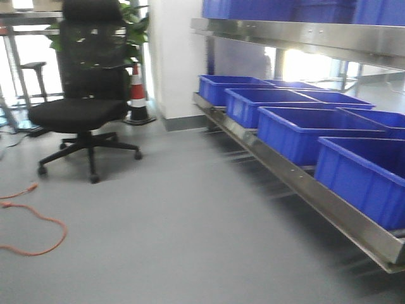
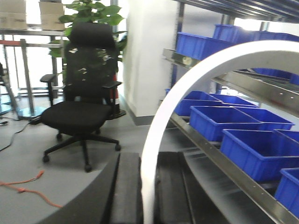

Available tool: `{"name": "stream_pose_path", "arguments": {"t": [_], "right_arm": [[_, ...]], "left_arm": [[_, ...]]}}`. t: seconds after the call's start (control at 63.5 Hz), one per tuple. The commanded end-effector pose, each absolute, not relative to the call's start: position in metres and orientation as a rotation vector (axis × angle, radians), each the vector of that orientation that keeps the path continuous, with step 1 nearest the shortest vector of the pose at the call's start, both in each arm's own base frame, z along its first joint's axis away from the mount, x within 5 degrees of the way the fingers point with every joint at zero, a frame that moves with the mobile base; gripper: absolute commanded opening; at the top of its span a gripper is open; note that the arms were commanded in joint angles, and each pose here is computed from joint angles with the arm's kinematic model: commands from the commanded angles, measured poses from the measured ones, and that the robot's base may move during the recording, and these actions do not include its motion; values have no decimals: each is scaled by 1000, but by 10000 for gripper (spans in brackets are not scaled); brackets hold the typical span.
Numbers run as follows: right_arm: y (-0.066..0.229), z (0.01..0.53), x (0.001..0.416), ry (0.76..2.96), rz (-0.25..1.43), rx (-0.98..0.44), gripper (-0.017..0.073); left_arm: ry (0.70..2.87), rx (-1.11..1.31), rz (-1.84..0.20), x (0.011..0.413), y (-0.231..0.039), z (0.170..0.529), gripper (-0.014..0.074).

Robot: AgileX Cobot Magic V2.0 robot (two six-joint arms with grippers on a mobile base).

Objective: Grab PVC pipe and place in blue bin
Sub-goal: 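Drive the base up to the shelf of blue bins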

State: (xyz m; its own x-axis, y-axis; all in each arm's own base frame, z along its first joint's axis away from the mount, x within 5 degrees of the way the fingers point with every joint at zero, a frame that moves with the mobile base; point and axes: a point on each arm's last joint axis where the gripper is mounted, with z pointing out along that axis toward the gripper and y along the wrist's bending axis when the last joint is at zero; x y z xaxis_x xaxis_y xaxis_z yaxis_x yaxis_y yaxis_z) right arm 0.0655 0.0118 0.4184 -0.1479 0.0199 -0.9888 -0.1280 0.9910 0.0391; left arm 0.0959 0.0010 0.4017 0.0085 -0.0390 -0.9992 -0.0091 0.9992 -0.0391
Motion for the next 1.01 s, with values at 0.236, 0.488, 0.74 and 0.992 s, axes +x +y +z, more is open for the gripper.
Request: {"name": "stream_pose_path", "arguments": {"t": [0.236, 0.488, 0.74, 0.992], "right_arm": [[11, 422, 64, 1682, 121, -80, -169], [11, 422, 64, 1682, 121, -80, -169], [11, 422, 64, 1682, 121, -80, -169], [11, 422, 64, 1682, 121, -80, -169]], "left_arm": [[1529, -38, -31, 94, 1, 405, -111], [1528, -38, -31, 94, 1, 405, -111], [1528, -38, -31, 94, 1, 405, -111], [1528, -38, -31, 94, 1, 405, -111]]}}
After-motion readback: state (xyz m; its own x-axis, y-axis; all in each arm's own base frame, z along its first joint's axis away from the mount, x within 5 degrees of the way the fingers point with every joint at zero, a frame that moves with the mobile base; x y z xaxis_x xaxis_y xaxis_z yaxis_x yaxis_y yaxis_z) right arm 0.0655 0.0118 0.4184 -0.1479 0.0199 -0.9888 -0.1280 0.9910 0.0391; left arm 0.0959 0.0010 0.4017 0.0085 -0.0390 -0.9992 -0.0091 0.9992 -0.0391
